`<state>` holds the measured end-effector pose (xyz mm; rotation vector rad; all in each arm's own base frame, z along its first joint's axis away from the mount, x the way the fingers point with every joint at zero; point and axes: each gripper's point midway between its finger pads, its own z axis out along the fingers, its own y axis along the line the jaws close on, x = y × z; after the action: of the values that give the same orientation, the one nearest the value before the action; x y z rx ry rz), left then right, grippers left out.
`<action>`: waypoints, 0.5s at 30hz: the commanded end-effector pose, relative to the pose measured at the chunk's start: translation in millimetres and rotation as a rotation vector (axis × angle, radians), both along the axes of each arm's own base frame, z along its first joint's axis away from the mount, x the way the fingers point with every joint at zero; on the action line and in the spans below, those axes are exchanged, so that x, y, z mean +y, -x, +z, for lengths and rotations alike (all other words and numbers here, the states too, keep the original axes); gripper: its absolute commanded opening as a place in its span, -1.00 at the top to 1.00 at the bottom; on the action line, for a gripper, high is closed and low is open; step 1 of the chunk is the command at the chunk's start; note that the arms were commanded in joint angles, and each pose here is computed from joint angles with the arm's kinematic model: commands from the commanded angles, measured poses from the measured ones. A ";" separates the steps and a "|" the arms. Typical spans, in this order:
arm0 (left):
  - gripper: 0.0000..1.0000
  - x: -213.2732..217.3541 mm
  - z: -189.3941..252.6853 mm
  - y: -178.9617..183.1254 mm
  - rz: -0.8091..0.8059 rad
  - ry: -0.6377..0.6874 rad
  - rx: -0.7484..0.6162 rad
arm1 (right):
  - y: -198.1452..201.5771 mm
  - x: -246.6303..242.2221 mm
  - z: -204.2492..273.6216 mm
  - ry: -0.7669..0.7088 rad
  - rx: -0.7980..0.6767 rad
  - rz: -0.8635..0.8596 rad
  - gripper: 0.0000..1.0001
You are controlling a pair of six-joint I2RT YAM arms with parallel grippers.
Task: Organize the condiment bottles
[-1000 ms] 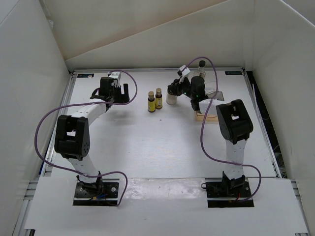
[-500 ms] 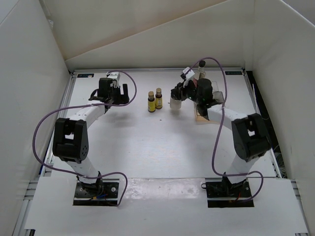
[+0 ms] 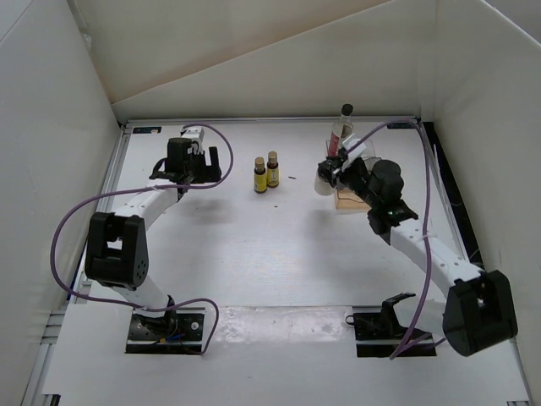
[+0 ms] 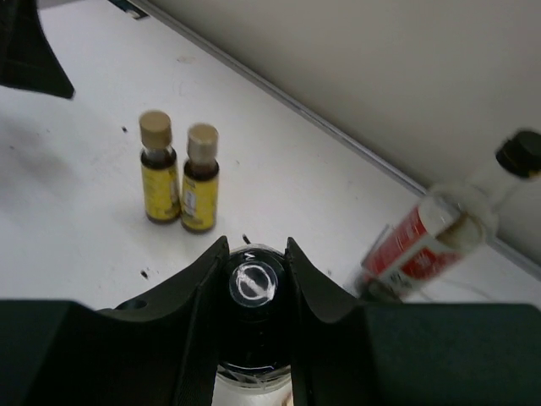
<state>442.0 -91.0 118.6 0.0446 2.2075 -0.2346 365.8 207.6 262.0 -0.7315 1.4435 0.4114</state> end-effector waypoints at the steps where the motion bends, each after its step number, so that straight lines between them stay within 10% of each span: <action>1: -0.99 -8.7 27.5 2.1 -0.017 0.026 -0.074 | -0.6 -33.7 18.0 -0.003 -0.099 -0.116 1.00; 15: -0.99 -18.0 26.6 -7.2 -0.041 0.008 -0.067 | -36.7 -114.4 -6.3 -0.065 -0.087 -0.317 1.00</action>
<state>439.8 -105.2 120.3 0.0771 2.1987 -0.2547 385.2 100.4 198.6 -0.4911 1.6227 0.2082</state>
